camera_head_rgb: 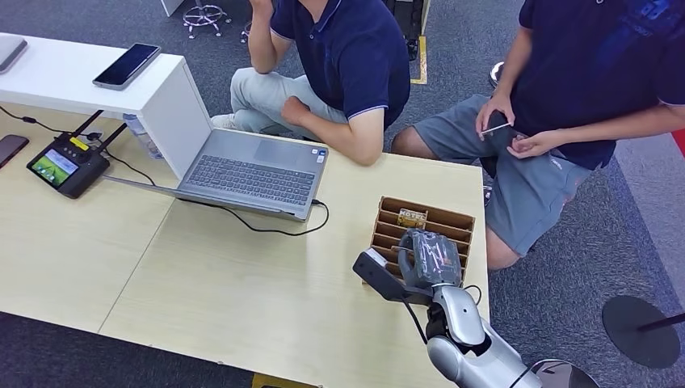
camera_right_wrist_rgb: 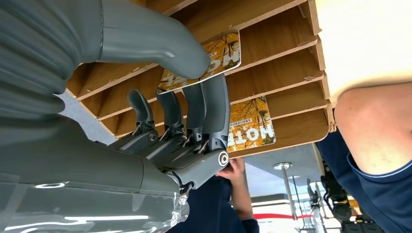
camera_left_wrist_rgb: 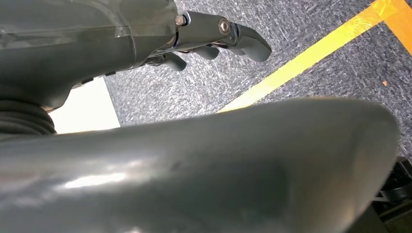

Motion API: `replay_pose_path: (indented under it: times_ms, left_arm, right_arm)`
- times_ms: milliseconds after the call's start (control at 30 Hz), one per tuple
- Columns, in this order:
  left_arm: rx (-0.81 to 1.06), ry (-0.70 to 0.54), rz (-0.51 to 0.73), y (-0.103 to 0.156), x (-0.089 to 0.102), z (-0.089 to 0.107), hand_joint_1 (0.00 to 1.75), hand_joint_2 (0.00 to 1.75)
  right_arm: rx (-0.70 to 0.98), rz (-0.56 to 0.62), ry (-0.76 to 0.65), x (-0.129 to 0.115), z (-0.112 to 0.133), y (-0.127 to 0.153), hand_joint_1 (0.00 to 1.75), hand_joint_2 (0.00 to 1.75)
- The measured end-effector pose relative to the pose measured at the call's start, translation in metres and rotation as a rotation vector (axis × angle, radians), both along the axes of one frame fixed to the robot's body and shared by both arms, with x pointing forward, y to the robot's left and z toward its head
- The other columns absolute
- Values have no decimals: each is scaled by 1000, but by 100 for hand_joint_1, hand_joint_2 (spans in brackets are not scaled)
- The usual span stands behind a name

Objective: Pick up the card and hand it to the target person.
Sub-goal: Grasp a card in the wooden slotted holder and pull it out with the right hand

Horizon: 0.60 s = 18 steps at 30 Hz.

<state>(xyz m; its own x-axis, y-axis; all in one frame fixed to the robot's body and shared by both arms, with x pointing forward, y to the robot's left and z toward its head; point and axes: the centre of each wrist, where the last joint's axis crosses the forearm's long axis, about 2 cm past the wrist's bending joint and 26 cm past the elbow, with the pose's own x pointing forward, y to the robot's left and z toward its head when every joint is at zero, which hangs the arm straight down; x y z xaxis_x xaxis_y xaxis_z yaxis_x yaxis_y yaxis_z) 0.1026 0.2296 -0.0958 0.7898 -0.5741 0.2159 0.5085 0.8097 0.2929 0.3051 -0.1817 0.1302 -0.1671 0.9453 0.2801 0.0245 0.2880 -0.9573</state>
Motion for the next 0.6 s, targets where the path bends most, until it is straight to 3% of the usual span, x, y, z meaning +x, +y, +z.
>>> replay_pose_path:
  times_ms: [200, 333, 600]
  left_arm:
    - [-1, -2, -2, 0, 0, 0, 0, 0]
    - [-5, -3, -6, 0, 0, 0, 0, 0]
    - [-7, -7, -10, 0, 0, 0, 0, 0]
  right_arm:
    - [-14, 1, 4, 0, 0, 0, 140, 175]
    - [-16, 1, 5, 0, 0, 1, 175, 175]
    - [-16, 1, 4, 0, 0, 1, 175, 175]
